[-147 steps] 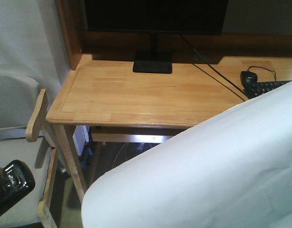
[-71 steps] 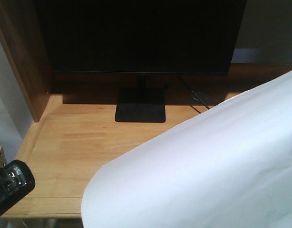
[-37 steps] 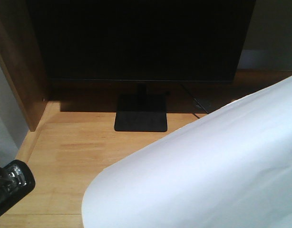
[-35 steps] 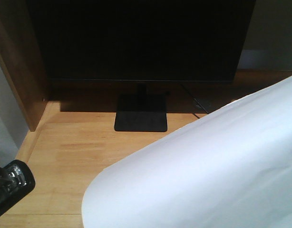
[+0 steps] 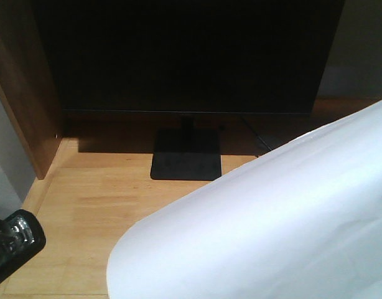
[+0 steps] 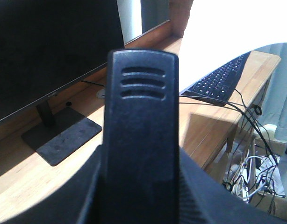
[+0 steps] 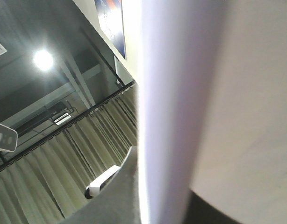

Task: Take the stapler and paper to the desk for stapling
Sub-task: 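Hold stapler and paper while the base approaches the desk near the monitor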

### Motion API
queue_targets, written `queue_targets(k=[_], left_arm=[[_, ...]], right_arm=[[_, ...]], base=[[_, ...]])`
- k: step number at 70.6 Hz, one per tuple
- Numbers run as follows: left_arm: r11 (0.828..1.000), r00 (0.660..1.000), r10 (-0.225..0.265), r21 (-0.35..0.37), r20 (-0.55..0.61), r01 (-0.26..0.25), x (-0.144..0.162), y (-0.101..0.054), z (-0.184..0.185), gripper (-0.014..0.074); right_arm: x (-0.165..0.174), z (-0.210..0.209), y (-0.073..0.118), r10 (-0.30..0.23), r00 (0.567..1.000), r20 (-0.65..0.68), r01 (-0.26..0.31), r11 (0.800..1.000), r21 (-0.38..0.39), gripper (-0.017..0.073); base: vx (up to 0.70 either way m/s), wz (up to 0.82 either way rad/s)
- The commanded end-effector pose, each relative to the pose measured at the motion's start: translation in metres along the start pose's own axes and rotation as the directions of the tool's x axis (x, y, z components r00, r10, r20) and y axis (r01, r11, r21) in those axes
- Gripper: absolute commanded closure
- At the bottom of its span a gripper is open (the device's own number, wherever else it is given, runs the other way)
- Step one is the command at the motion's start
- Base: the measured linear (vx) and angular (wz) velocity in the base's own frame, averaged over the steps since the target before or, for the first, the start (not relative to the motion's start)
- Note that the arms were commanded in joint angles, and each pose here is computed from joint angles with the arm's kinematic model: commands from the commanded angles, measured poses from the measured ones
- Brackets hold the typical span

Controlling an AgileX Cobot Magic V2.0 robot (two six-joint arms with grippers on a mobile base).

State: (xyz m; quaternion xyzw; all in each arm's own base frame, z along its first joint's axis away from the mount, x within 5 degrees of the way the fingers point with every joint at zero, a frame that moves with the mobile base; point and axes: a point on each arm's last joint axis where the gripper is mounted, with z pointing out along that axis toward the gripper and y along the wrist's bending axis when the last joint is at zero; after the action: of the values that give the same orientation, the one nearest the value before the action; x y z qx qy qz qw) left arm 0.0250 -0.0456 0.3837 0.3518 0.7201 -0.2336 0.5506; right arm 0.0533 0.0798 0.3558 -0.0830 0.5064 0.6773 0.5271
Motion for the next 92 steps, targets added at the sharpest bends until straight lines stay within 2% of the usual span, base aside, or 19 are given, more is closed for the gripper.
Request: queue_targets(k=[1,92], left_arm=[[1.0,0.992,-0.017,-0.017,0.128,0.02,-0.0169,0.0017,-0.0039,0.06],[1.0,0.992,-0.017,-0.017,0.128,0.02,-0.0169,0.0017,-0.0039,0.06]], right_arm=[[-0.0069,0.0032,0.0093,-0.002,1.0,0.026,0.003,0.998,-0.059,0.0565],[-0.0069,0.0032,0.0093,-0.002,1.0,0.026,0.003,0.998,-0.059,0.0565]], base=[[0.04,0.0],[0.0,0.0]])
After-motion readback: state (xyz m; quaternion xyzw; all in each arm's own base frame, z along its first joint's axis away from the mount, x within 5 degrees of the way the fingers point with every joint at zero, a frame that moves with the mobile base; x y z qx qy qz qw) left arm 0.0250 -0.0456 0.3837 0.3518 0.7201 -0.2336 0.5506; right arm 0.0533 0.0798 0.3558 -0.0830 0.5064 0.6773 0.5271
